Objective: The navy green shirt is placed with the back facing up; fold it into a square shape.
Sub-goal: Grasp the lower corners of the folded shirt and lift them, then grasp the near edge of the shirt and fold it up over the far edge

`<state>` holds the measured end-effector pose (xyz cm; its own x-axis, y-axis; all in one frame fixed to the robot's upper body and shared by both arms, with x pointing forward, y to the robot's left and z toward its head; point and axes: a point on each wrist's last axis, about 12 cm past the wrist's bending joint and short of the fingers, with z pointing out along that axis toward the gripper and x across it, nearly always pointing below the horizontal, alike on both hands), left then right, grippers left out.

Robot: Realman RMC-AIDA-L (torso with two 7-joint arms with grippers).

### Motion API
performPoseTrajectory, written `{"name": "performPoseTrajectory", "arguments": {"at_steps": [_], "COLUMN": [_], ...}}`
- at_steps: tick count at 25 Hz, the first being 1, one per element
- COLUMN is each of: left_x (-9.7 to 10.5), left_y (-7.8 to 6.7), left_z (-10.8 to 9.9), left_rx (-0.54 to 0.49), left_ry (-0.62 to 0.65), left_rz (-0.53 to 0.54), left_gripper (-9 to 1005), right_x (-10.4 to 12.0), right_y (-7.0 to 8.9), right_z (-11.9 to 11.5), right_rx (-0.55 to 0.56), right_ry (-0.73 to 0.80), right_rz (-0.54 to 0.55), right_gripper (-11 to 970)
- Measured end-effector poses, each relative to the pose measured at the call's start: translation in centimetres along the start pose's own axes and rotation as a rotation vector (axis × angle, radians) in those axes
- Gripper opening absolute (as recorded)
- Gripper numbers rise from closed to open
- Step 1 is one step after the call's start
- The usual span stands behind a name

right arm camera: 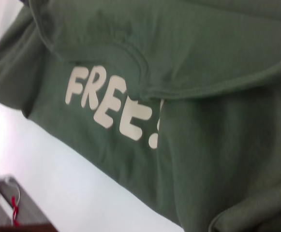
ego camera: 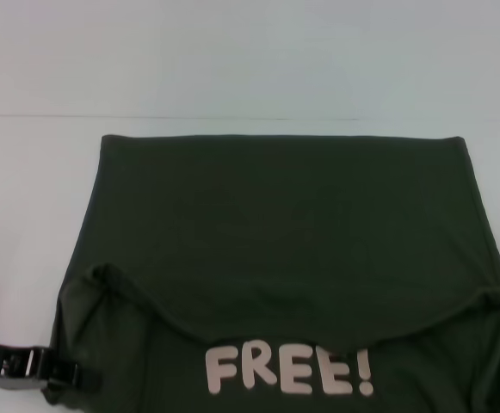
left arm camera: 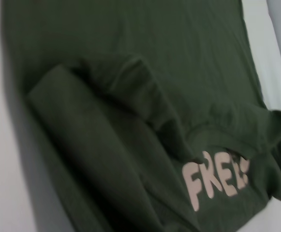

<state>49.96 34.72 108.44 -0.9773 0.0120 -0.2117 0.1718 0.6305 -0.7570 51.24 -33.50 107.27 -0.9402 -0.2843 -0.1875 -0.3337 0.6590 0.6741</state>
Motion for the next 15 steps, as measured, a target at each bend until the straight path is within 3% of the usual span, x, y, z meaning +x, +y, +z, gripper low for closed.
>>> {"name": "performPoseTrajectory", "arguments": {"at_steps": [6,15], "left_x": [0.7,0.7], "left_y": [-0.6,-1.0], "left_z": [0.1,0.6], "left_rx": [0.013,0.037], "left_ry": [0.138,0.164], "left_rz": [0.036,0.064], "left_gripper": [48,49], "right_x": [1.4,2.0], "right_y": [0.0,0.2], "right_z": [0.8,1.4], "right_rx": [-0.022,-0.045], "right_ry": [0.092,0.122], "right_rz": [-0.031,-0.070], "right_gripper": [30,30]}}
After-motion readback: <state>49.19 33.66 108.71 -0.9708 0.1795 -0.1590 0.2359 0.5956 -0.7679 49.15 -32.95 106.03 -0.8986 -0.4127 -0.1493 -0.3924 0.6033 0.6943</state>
